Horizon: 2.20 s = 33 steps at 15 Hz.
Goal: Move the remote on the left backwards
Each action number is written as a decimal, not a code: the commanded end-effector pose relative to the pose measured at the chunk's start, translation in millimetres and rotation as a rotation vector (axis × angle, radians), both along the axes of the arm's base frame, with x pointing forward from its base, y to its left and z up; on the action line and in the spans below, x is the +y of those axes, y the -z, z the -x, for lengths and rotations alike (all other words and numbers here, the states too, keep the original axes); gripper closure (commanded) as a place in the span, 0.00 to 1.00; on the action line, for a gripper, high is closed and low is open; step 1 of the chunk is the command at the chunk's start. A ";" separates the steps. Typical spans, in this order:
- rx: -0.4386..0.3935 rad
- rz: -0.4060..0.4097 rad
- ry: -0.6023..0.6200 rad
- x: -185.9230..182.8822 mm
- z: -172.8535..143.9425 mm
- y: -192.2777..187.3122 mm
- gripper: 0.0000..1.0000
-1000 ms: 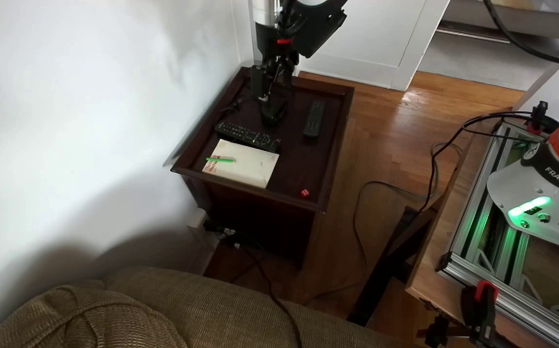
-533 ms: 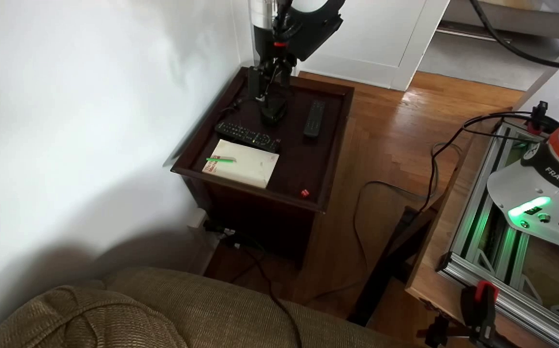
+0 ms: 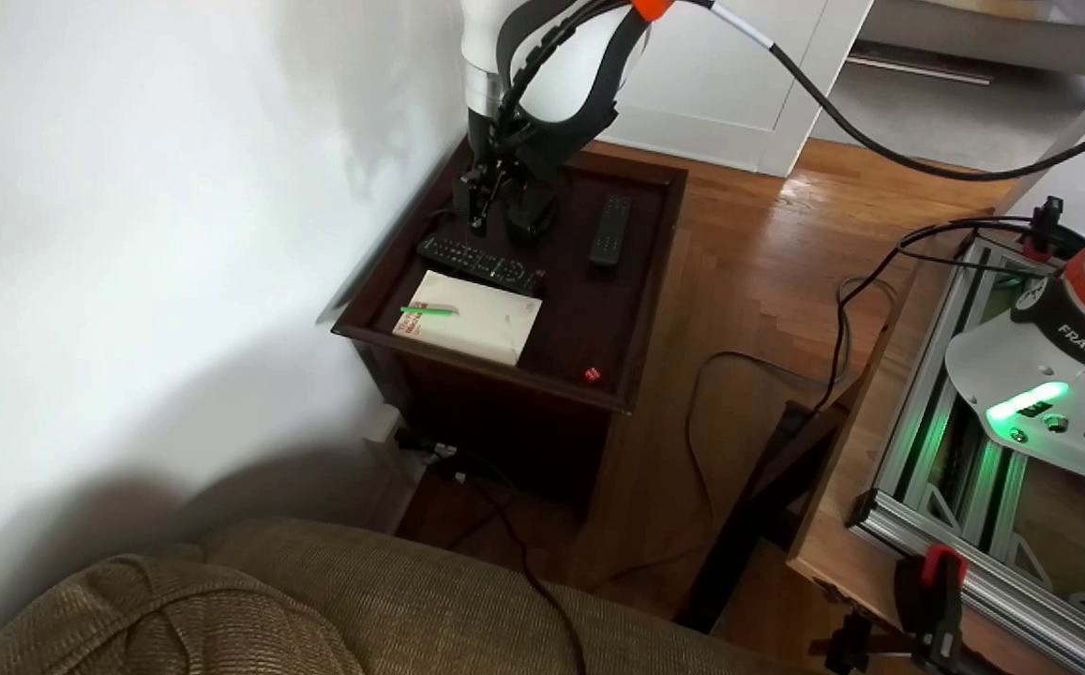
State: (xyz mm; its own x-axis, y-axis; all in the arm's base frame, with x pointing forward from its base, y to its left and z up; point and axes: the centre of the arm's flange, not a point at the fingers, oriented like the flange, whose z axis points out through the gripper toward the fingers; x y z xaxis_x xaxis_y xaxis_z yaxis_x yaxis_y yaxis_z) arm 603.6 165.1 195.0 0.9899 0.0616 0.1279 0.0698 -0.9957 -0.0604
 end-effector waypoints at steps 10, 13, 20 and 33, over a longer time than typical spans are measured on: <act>-0.151 -0.069 0.090 -20.4 -16.3 76.1 1.00; -0.172 -0.082 0.100 -19.3 -18.8 81.0 1.00; -0.182 -0.094 0.107 -13.6 -25.9 83.3 1.00; -0.181 -0.085 0.108 -8.3 -29.2 94.1 1.00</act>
